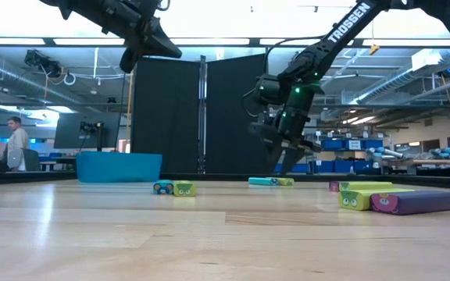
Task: Sort blocks
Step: Put the green block into the blue bin
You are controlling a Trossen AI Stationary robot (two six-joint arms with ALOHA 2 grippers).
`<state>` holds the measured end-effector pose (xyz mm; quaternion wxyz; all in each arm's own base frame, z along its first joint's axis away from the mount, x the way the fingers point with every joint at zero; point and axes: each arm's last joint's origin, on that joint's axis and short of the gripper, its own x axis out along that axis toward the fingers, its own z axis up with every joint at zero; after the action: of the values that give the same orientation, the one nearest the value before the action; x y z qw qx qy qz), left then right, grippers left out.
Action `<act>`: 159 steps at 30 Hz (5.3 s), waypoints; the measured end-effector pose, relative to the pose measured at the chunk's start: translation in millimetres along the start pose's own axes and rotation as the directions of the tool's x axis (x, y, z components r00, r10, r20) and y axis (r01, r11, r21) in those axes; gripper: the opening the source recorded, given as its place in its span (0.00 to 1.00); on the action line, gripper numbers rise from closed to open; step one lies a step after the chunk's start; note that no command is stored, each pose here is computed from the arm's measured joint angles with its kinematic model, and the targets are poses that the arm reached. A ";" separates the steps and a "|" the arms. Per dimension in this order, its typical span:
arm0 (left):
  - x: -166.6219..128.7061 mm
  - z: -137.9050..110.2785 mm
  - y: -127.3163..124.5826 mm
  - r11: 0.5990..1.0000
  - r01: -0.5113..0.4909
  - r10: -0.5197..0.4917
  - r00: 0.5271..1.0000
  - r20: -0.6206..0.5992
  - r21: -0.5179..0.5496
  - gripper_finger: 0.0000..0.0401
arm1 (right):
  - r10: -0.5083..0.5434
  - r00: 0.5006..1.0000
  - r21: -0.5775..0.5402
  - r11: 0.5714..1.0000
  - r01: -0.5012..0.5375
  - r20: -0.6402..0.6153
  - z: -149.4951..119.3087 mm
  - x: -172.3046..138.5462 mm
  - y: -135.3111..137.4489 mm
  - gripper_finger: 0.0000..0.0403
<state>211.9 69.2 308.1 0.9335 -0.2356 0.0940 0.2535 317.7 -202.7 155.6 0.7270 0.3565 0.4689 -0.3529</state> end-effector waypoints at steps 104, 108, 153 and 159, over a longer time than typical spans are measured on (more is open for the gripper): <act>67.5 87.5 -20.8 0.775 0.632 -0.613 0.759 0.218 -0.020 0.48 | 0.767 0.213 -0.562 0.602 -0.568 0.606 -3.3 -237.5 101.0 0.28; 71.4 90.2 -22.9 0.758 0.652 -0.636 0.744 0.206 -0.013 0.48 | 0.769 0.208 -0.565 0.598 -0.569 0.604 -3.3 -237.9 101.1 0.28; -3.7 89.9 38.9 0.966 0.099 -0.094 0.995 -0.032 0.238 0.28 | 0.745 0.220 -0.546 0.626 -0.557 0.630 14.9 -236.0 78.8 0.34; -18.3 65.3 72.8 0.956 -0.153 0.225 0.929 -0.292 0.250 0.28 | 0.743 0.254 -0.544 0.639 -0.544 0.619 14.0 -232.5 78.5 0.27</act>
<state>162.2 148.5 341.8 0.8976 -0.1570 0.2932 0.2894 317.9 -134.0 391.7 0.9662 0.2324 -0.0688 -0.0882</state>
